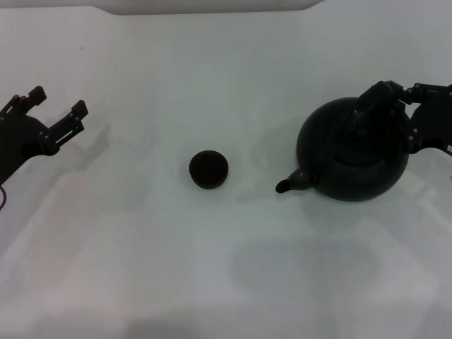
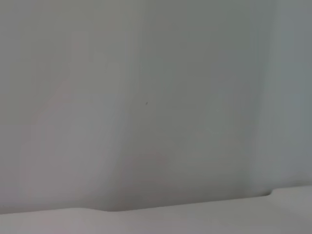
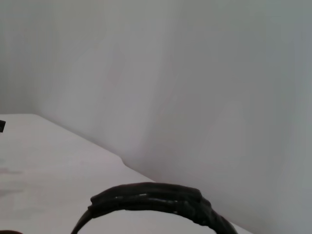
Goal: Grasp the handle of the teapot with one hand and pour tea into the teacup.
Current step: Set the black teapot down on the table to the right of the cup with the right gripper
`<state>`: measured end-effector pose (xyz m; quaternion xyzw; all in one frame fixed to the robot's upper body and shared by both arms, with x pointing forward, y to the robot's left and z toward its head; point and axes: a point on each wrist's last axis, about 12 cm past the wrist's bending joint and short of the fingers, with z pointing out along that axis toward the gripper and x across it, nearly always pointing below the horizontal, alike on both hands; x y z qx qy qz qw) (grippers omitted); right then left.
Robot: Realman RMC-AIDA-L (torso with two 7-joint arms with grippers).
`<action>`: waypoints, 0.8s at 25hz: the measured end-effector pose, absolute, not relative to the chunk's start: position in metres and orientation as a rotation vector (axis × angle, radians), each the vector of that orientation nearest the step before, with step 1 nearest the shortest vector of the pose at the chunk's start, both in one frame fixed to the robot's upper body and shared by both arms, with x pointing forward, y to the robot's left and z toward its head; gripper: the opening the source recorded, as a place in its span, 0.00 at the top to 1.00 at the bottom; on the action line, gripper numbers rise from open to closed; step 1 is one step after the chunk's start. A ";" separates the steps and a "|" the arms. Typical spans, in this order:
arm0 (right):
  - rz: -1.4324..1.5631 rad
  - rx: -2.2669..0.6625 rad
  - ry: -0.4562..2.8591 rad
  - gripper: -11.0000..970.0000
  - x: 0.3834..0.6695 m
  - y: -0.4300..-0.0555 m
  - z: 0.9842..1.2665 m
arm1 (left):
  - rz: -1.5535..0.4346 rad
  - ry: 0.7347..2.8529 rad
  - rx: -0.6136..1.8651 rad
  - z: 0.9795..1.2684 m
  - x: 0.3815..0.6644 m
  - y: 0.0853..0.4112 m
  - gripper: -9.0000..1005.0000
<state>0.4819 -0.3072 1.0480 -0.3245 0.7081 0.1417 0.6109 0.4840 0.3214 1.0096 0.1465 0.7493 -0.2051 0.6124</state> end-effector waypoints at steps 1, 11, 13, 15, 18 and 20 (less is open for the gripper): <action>0.327 -0.750 1.635 0.88 0.482 -0.307 1.048 | -0.474 1.727 0.338 1.010 0.484 0.321 0.14; 0.322 -0.757 1.642 0.88 0.480 -0.309 1.045 | -0.483 1.727 0.334 1.009 0.482 0.321 0.14; 0.317 -0.764 1.640 0.88 0.480 -0.309 1.045 | -0.483 1.727 0.333 1.009 0.482 0.321 0.14; 0.312 -0.771 1.636 0.88 0.479 -0.310 1.044 | -0.484 1.725 0.333 1.009 0.481 0.321 0.14; 0.317 -0.773 1.628 0.88 0.479 -0.310 1.044 | -0.485 1.725 0.333 1.009 0.481 0.320 0.14; 0.321 -0.774 1.624 0.88 0.479 -0.310 1.044 | -0.486 1.725 0.333 1.009 0.481 0.320 0.14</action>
